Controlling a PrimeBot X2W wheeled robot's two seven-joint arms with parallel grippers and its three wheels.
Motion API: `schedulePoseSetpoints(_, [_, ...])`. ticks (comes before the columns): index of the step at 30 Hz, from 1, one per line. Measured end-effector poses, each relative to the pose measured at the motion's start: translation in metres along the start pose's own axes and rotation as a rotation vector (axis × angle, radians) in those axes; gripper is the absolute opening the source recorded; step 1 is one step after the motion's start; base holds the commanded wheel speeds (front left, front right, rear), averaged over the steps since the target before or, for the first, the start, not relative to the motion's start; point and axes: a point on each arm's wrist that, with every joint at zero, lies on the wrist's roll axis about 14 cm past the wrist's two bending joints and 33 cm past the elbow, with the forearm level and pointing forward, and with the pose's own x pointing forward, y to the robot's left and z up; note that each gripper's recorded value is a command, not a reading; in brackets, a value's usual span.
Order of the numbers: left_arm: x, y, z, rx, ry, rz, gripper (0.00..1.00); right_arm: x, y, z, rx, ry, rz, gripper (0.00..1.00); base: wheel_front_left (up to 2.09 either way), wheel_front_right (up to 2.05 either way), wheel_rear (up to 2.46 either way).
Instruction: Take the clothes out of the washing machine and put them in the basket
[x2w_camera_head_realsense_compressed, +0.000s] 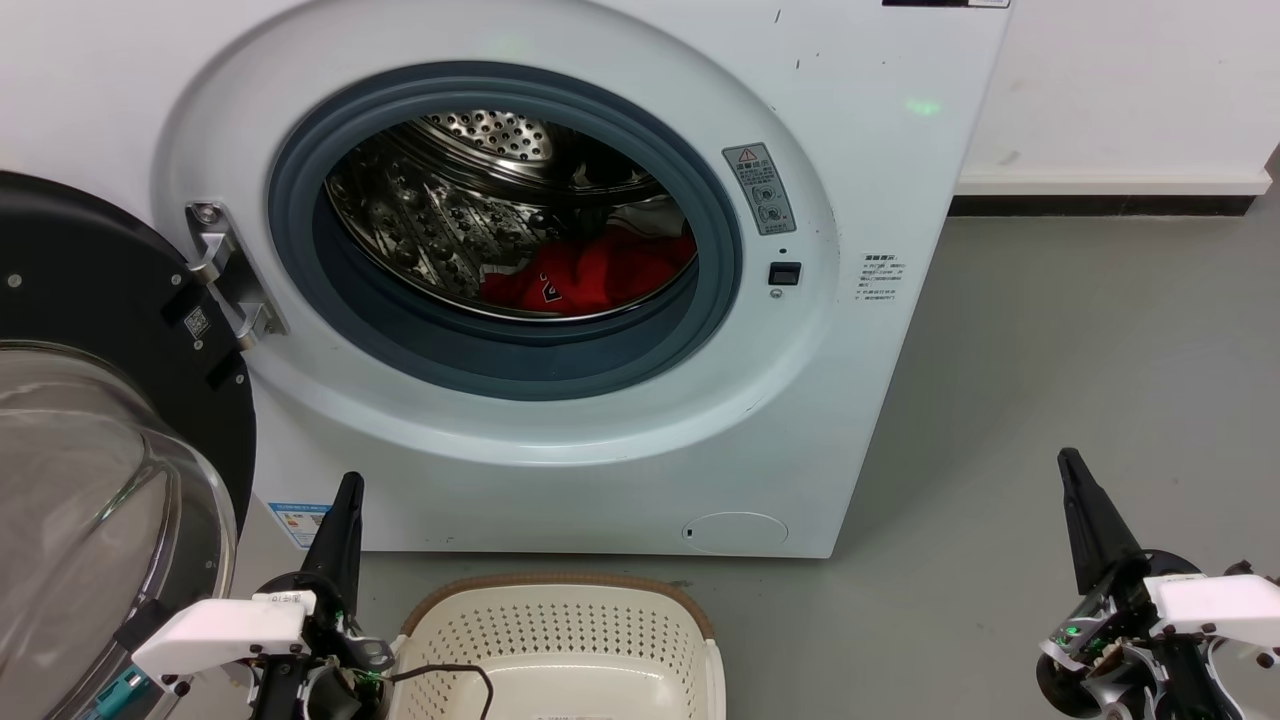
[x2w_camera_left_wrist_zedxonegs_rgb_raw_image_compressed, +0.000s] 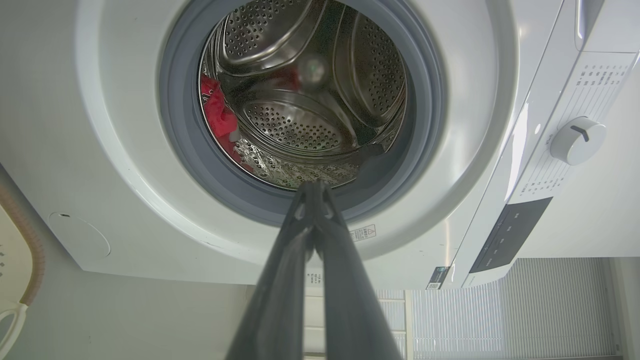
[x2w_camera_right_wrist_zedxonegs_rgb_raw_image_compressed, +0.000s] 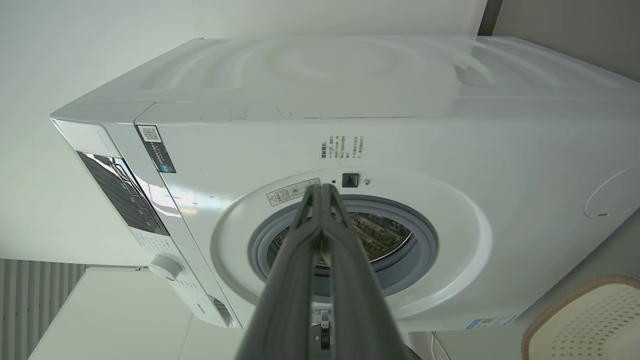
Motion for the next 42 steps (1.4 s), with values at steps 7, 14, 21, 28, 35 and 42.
schedulePoseSetpoints(7, [0.0, 0.0, 0.0, 0.0, 0.0, 0.0, 0.0, 0.0, 0.0, 0.0, 0.0, 0.0, 0.0, 0.0, 0.0, 0.0, 0.0])
schedulePoseSetpoints(14, [0.0, 0.0, 0.0, 0.0, 0.0, 0.0, 0.0, 0.0, 0.0, 0.0, 0.0, 0.0, 0.0, 0.0, 0.0, 0.0, 0.0])
schedulePoseSetpoints(21, [0.0, 0.0, 0.0, 0.0, 0.0, 0.0, 0.0, 0.0, 0.0, 0.0, 0.0, 0.0, 0.0, 0.0, 0.0, 0.0, 0.0])
schedulePoseSetpoints(28, [0.0, 0.0, 0.0, 0.0, 0.0, 0.0, 0.0, 0.0, 0.0, 0.0, 0.0, 0.0, 0.0, 0.0, 0.0, 0.0, 0.0])
schedulePoseSetpoints(35, [0.0, 0.0, 0.0, 0.0, 0.0, 0.001, 0.0, 0.0, 0.0, 0.0, 0.0, 0.0, 0.0, 0.0, 0.0, 0.0, 0.0])
schedulePoseSetpoints(42, [-0.006, 0.016, -0.004, 0.001, -0.003, 0.047, 1.0, -0.007, -0.013, 0.001, -0.001, -0.017, -0.037, 1.0, 0.0, 0.0, 0.0])
